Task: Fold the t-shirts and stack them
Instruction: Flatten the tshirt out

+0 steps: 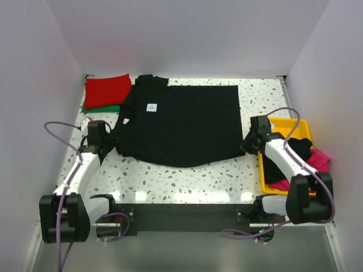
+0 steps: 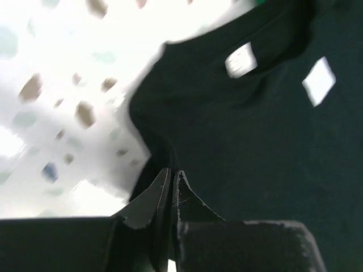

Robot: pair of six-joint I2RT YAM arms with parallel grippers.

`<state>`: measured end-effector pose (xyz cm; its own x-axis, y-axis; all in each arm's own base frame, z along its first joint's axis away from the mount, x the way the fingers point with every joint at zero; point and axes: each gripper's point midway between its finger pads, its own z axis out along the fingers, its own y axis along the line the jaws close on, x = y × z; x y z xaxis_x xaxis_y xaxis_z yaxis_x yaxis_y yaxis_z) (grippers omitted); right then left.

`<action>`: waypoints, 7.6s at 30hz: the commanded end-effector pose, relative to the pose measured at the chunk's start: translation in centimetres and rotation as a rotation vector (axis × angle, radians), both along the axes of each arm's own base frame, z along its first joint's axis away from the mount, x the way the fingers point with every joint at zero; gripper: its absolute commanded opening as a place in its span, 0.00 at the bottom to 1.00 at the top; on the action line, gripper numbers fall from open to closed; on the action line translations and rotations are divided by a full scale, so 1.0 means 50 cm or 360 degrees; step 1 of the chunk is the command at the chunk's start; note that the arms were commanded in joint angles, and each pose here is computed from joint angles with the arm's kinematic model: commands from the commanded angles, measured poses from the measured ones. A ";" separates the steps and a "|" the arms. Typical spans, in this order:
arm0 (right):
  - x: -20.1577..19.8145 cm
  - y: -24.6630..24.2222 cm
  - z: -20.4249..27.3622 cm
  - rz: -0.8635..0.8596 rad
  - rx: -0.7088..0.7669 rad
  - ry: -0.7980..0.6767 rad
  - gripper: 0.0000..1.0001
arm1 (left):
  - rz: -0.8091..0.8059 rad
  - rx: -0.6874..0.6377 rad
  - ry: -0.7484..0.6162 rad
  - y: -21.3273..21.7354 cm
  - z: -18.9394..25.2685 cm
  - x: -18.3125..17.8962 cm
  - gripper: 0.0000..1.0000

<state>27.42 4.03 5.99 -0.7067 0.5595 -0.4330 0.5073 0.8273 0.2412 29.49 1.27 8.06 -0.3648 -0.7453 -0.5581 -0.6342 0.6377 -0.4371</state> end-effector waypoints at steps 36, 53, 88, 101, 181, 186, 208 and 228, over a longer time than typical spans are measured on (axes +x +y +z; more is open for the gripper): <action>0.189 0.056 -0.003 0.0128 0.0133 -0.0147 0.00 | -0.0224 0.0086 -0.0248 -0.047 -0.065 0.022 0.56; 0.194 0.067 0.002 0.0154 0.0171 -0.0156 0.00 | -0.0212 0.0322 -0.0050 -0.042 -0.086 0.037 0.05; 0.200 0.062 0.028 0.0185 0.0136 -0.0165 0.00 | -0.0390 -0.0207 -0.0379 -0.148 0.154 -0.067 0.07; 0.223 0.069 0.016 0.0192 0.0149 -0.0123 0.00 | -0.0438 -0.0092 -0.0280 -0.152 0.132 0.091 0.07; 0.209 0.067 0.008 0.0208 0.0142 -0.0130 0.00 | -0.0678 -0.0343 -0.0493 -0.206 0.014 0.062 0.04; 0.206 0.069 0.008 0.0211 0.0155 -0.0136 0.00 | -0.0644 -0.0293 -0.0494 -0.193 0.018 0.041 0.13; 0.210 0.068 0.008 0.0219 0.0141 -0.0132 0.00 | -0.0740 -0.0398 -0.0434 -0.243 -0.062 0.074 0.63; 0.207 0.067 0.003 0.0218 0.0139 -0.0123 0.00 | -0.0772 -0.0425 -0.0500 -0.257 -0.022 0.075 0.23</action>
<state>37.27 7.27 5.05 -0.7553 0.5078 -0.4144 0.3962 0.8574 0.3286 31.97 -10.99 3.96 -0.5826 -0.6614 -0.4723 -0.1922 0.6767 -0.7107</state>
